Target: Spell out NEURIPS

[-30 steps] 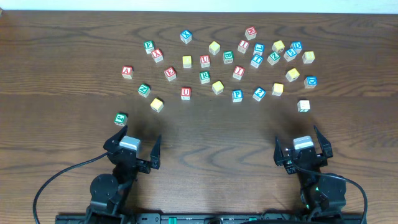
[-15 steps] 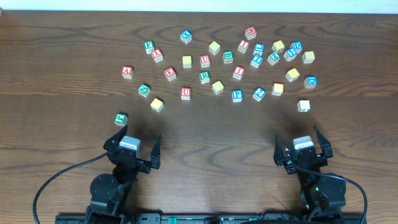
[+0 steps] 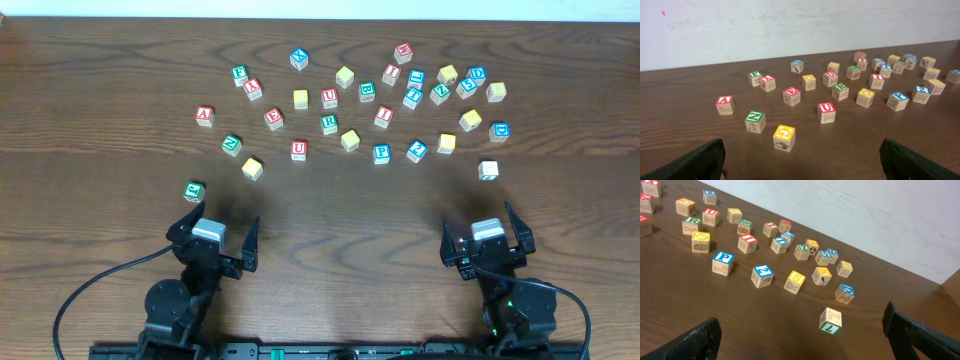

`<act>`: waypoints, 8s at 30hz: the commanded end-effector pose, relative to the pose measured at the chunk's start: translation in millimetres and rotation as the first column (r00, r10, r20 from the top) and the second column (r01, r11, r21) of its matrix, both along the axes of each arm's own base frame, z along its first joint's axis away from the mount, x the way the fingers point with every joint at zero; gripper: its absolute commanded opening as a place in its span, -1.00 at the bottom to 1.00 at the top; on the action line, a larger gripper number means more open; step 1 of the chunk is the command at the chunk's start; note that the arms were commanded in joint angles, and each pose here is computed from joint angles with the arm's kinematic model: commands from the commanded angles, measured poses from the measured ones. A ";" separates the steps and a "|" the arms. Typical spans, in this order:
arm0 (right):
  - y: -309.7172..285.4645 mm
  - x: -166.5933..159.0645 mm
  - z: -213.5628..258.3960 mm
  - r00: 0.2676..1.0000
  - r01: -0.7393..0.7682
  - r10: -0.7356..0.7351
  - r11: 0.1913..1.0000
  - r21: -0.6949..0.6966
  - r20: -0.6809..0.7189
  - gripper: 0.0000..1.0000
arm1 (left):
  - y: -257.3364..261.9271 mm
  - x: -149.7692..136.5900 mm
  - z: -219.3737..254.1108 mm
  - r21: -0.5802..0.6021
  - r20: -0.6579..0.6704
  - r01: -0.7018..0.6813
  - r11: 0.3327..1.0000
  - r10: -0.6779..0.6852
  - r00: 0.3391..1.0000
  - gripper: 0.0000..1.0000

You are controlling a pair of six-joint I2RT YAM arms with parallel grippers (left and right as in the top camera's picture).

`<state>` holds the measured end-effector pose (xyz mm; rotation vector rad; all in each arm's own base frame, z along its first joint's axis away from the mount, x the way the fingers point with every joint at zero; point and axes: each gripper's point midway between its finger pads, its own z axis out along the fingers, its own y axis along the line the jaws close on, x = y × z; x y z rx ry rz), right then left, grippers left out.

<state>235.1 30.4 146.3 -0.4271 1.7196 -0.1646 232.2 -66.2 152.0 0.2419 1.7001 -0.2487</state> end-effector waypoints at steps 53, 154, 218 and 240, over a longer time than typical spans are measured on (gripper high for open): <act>-2.8 0.3 0.0 1.000 0.014 -0.014 1.000 0.014 0.003 0.98 | -23.3 129.7 131.9 0.001 -0.399 -0.043 0.999 0.040 0.916 0.95; -2.8 0.3 0.0 1.000 0.014 -0.014 1.000 0.014 0.003 0.99 | 25.6 191.3 -91.8 0.245 -0.903 -0.795 0.554 0.429 0.020 0.90; -2.8 0.3 0.0 1.000 0.014 -0.014 1.000 0.014 0.003 0.99 | 30.7 207.3 -141.6 0.234 -0.888 -0.819 0.523 0.458 0.039 0.64; -2.8 0.3 0.0 1.000 0.014 -0.014 1.000 0.014 0.003 0.98 | 31.7 206.3 -141.7 0.242 -0.885 -0.816 0.525 0.463 0.036 0.04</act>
